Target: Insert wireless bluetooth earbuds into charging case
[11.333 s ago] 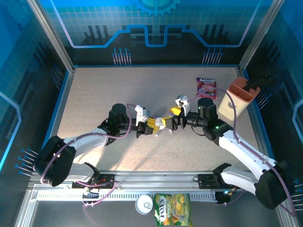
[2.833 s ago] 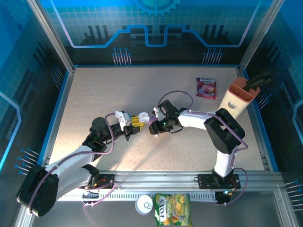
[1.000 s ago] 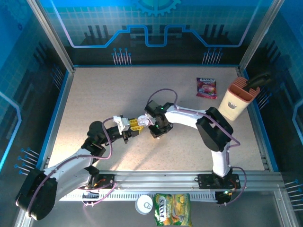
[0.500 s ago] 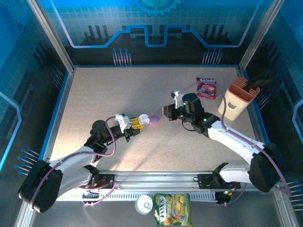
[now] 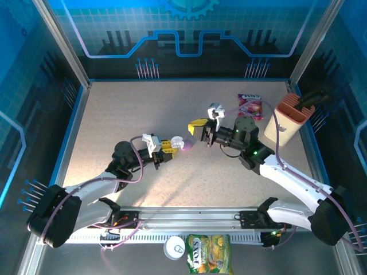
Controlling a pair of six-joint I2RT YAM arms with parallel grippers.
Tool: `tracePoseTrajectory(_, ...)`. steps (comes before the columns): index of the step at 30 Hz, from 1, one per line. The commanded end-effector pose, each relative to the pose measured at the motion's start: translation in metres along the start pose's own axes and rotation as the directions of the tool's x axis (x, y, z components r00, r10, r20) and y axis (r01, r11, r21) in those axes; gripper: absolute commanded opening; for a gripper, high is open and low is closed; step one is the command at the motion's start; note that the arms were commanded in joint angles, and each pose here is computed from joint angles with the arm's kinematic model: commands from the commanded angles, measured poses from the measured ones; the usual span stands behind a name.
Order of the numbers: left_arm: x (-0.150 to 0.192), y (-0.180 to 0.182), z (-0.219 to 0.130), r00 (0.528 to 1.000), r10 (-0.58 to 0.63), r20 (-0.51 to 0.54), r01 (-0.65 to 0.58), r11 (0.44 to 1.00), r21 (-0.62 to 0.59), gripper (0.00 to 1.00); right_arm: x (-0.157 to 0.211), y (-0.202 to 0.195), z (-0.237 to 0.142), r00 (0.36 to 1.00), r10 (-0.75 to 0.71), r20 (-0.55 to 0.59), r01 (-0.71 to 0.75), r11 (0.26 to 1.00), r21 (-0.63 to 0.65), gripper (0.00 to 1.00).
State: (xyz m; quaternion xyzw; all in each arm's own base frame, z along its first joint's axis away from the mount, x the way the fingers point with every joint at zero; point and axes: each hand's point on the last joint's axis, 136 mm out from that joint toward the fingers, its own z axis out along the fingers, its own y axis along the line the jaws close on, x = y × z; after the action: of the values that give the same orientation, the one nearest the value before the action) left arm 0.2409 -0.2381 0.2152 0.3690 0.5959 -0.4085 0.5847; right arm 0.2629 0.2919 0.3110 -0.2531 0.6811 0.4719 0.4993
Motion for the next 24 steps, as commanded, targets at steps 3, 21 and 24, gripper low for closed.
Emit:
tracePoseTrajectory(3,-0.026,-0.004,0.003,0.998,0.007,0.064,-0.01,0.999,0.046,0.18,0.008,0.022,0.014,0.998,-0.057,-0.013,0.056,0.991,-0.119,0.15)
tracePoseTrajectory(21,-0.033,0.009,0.003,0.998,0.005,0.07,-0.002,0.999,-0.037,0.18,0.048,0.007,0.03,0.993,-0.006,-0.115,-0.006,0.995,-0.1,0.15)
tracePoseTrajectory(24,-0.034,0.011,0.003,0.997,0.003,0.073,0.001,0.999,-0.045,0.18,0.054,0.007,0.03,0.992,0.004,-0.13,-0.017,0.995,-0.099,0.15)
